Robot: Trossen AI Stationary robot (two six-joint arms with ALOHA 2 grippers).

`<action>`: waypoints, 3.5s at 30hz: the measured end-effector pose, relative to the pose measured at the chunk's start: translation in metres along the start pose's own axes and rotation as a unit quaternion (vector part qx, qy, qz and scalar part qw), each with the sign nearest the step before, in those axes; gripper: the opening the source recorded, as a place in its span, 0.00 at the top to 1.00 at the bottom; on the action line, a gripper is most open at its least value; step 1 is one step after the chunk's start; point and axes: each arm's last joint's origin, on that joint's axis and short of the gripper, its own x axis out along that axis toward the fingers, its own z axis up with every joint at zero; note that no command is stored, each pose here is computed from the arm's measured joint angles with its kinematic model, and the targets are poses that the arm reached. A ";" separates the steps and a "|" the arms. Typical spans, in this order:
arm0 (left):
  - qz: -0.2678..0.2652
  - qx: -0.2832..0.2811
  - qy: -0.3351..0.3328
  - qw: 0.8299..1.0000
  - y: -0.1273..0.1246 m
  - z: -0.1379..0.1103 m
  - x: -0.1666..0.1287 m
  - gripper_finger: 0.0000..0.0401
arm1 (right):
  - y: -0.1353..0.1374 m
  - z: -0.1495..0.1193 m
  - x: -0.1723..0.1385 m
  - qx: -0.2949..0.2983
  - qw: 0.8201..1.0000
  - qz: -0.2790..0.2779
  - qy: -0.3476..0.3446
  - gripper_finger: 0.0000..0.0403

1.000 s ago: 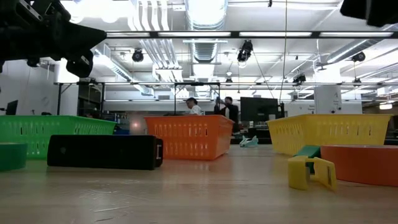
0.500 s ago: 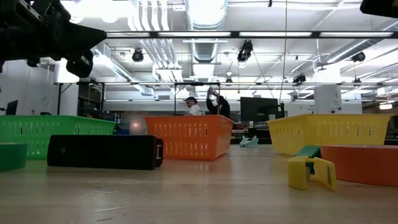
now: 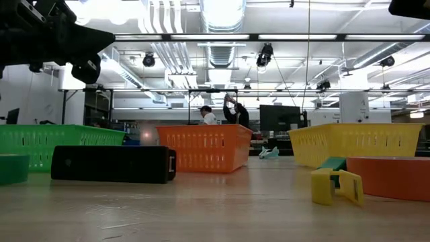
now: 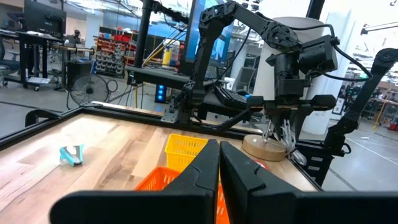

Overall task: Pick and place Stapler, Stapler remover, tape
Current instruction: Put the red tape into the yellow bin

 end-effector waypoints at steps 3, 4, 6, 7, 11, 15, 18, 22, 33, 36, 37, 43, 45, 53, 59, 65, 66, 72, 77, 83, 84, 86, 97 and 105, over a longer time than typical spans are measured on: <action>0.000 0.000 0.000 1.000 0.000 0.000 0.000 0.96 | 0.000 0.000 0.000 0.000 1.000 0.000 0.000 0.61; 0.000 0.000 0.000 1.000 0.000 0.000 0.000 0.96 | 0.000 0.000 0.000 0.000 1.000 0.000 0.001 0.61; 0.000 0.000 0.000 1.000 0.000 0.000 0.000 0.96 | 0.000 0.000 0.000 0.000 1.000 0.002 0.004 0.60; 0.000 0.000 0.000 1.000 0.000 0.000 0.000 0.96 | 0.000 0.000 0.000 0.000 1.000 0.003 0.006 0.60; 0.000 0.000 0.000 1.000 0.000 0.000 0.000 0.96 | 0.000 -0.001 0.000 0.003 1.000 0.005 0.010 0.60; 0.000 0.000 0.000 1.000 0.000 0.000 0.000 0.96 | 0.001 -0.002 0.000 0.004 1.000 0.007 0.014 0.62; 0.000 0.000 0.000 1.000 0.000 0.000 0.000 0.96 | 0.002 -0.003 -0.001 0.004 1.000 0.008 0.015 0.63; 0.000 0.000 0.000 1.000 0.000 0.000 0.000 0.96 | 0.002 -0.004 -0.001 0.003 1.000 0.008 0.015 0.63; 0.000 0.000 0.000 1.000 0.000 0.000 0.000 0.96 | 0.003 -0.005 -0.001 0.001 1.000 0.009 0.014 0.64; 0.000 0.000 0.000 1.000 0.000 0.000 0.000 0.96 | 0.003 -0.006 -0.001 0.001 1.000 0.009 0.014 0.65; 0.000 0.000 0.000 1.000 0.000 0.000 0.000 0.96 | 0.003 -0.006 -0.001 0.001 1.000 0.010 0.014 0.65; 0.000 0.000 0.000 1.000 0.000 0.000 0.000 0.96 | 0.003 -0.006 -0.001 0.006 1.000 0.009 0.014 0.64; 0.000 0.000 0.000 1.000 0.000 0.000 0.000 0.96 | 0.003 -0.006 -0.001 0.006 1.000 0.009 0.014 0.64; 0.000 0.000 0.000 1.000 0.000 0.000 0.000 0.96 | 0.003 -0.009 -0.001 0.026 0.999 0.012 0.022 0.65; 0.000 0.000 0.000 1.000 0.000 0.000 0.000 0.96 | 0.001 -0.025 0.005 0.039 0.998 0.005 0.040 0.64; 0.000 0.000 0.000 1.000 0.000 0.000 0.000 0.96 | -0.012 -0.034 0.033 0.019 0.996 -0.043 0.071 0.63; 0.000 0.000 0.000 1.000 0.000 0.000 0.000 0.96 | -0.015 -0.034 0.037 0.017 0.995 -0.050 0.080 0.63; 0.000 0.000 0.000 1.000 0.000 0.000 0.000 0.96 | -0.025 -0.031 0.058 -0.002 0.992 -0.079 0.103 0.63; 0.000 0.000 0.000 1.000 0.000 0.000 0.000 0.96 | -0.028 -0.030 0.066 -0.016 0.989 -0.085 0.119 0.62; 0.000 0.000 0.000 1.000 0.000 0.000 0.000 0.96 | -0.030 -0.029 0.072 -0.027 0.988 -0.089 0.122 0.65; 0.000 0.000 0.000 1.000 0.000 0.000 0.000 0.96 | -0.030 -0.028 0.075 -0.027 0.988 -0.090 0.123 0.65; 0.000 0.000 0.000 1.000 0.000 0.000 0.000 0.96 | -0.031 -0.029 0.079 -0.030 0.987 -0.094 0.126 0.67; 0.000 0.000 0.000 1.000 0.000 0.000 0.000 0.96 | -0.033 -0.028 0.083 -0.041 0.986 -0.099 0.129 0.78; 0.000 0.000 0.000 1.000 0.000 0.000 0.000 0.96 | -0.034 -0.023 0.081 -0.051 0.986 -0.094 0.127 0.92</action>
